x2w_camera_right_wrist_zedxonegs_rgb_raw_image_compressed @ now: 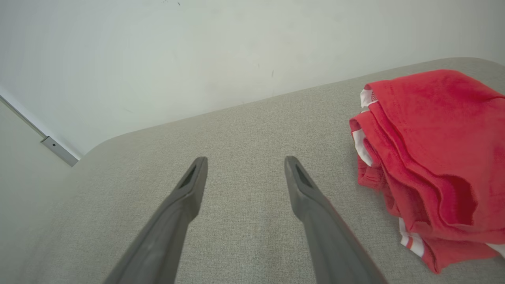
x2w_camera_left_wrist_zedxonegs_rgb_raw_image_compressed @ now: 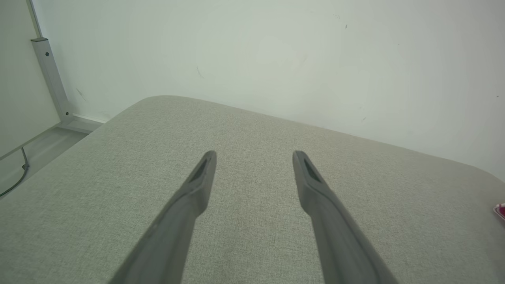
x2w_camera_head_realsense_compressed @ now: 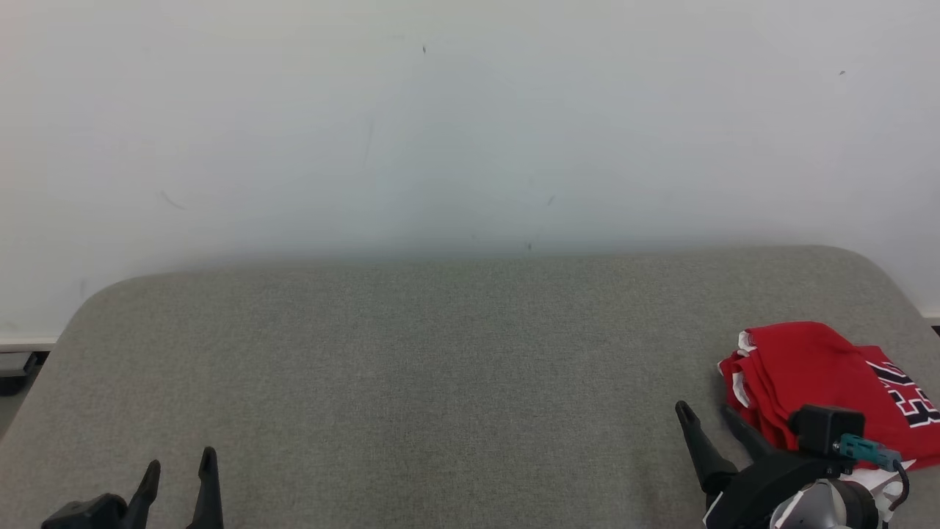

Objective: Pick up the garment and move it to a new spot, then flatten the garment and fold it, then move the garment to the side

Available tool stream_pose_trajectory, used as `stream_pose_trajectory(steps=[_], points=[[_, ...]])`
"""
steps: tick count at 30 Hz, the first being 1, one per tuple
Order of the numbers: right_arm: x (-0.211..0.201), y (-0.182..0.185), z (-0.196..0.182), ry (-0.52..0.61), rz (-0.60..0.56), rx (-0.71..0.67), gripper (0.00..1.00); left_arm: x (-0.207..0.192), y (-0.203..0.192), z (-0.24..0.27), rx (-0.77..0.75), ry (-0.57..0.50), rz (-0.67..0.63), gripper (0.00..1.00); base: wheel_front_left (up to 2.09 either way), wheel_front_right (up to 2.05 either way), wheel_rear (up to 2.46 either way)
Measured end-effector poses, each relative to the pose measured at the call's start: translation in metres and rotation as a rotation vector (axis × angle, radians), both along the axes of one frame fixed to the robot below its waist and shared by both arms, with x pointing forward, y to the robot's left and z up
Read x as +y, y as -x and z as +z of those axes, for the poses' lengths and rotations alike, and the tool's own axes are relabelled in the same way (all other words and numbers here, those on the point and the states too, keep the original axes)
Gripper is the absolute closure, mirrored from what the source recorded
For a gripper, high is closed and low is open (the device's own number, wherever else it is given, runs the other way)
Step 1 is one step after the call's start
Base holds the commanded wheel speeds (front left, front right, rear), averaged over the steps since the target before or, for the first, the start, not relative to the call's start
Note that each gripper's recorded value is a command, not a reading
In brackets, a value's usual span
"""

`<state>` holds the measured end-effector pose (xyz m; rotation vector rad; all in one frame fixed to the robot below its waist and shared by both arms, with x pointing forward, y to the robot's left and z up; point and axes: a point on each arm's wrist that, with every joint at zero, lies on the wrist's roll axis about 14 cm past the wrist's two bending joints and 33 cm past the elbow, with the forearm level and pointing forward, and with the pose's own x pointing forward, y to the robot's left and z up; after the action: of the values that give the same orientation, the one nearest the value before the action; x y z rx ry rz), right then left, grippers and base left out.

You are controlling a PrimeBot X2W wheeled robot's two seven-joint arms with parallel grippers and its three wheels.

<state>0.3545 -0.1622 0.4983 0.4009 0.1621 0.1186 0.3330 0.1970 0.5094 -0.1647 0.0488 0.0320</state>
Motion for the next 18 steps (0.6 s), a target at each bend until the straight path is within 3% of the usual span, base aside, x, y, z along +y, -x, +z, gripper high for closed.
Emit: stream_pose_trajectory(steps=[3, 4, 11, 18], points=[[-0.003, 0.000, 0.000, -0.001, -0.009, -0.002, 0.00, -0.001, -0.001, -0.001, 0.003, -0.001, -0.004, 0.00, 0.00, 0.00, 0.00], [-0.004, 0.000, 0.000, -0.001, -0.011, -0.003, 1.00, -0.001, -0.001, -0.001, 0.004, 0.000, -0.005, 1.00, 0.00, 0.00, 0.00], [-0.001, 0.023, -0.047, -0.013, -0.013, 0.138, 1.00, -0.011, 0.013, -0.040, 0.121, 0.036, -0.002, 1.00, 0.00, 0.00, 0.00], [-0.005, 0.023, -0.050, -0.085, -0.034, 0.154, 1.00, -0.009, 0.012, -0.044, 0.143, 0.116, 0.010, 1.00, 0.00, 0.00, 0.00]])
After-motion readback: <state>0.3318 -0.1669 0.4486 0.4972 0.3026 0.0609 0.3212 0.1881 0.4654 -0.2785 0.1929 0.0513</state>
